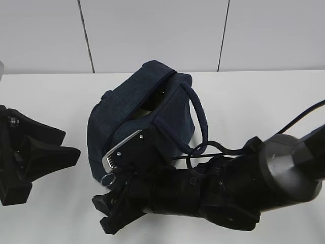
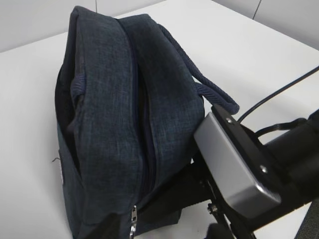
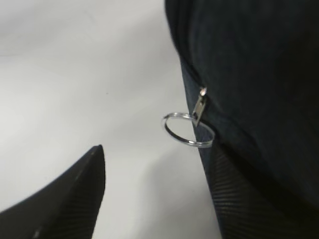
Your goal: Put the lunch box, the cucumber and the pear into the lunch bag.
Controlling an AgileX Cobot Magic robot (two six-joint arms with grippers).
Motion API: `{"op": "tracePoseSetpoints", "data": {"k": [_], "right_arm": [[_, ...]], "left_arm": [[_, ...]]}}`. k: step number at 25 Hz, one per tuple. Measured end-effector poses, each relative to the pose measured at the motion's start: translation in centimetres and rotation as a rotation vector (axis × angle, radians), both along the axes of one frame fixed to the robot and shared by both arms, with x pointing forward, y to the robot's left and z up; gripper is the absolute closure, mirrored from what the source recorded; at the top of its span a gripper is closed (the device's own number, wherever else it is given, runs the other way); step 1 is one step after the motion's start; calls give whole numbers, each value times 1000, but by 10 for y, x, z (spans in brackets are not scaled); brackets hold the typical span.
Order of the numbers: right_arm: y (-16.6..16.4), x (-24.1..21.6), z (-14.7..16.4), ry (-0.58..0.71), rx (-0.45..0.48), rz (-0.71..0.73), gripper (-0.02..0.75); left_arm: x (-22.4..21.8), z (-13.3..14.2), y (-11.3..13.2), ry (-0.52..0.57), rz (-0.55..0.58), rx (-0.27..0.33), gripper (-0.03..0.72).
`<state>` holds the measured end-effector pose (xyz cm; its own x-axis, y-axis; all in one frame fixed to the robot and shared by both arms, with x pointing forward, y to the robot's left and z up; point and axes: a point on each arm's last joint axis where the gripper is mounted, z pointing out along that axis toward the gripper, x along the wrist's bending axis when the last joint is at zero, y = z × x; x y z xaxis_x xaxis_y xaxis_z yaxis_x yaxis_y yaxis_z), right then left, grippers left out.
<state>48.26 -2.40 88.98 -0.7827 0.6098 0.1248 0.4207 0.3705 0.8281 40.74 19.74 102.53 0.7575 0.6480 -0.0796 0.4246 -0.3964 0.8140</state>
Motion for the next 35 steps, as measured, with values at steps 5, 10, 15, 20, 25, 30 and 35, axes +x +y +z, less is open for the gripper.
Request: {"op": "tracePoseSetpoints", "data": {"k": [5,10,15,20,25,30,35], "right_arm": [[4,-2,-2,-3,18,14,220],[8,-7,-2,5,26,15,220],[7,-4,-1,32,54,-55,220],[4,-4,-5,61,14,-79,221],[4,-6,-5,70,-8,-78,221],[1,-7,4,65,-37,-77,221],[4,-4,10,9,13,-71,221]], "left_arm": [[0,0,0,-3,3,1,362],[3,1,2,-21,29,7,362],[3,0,2,-22,31,8,362],[3,0,2,-21,30,8,362],[3,0,2,-19,27,7,363],[3,1,1,-14,28,0,365],[3,1,1,-10,34,-12,367]]}}
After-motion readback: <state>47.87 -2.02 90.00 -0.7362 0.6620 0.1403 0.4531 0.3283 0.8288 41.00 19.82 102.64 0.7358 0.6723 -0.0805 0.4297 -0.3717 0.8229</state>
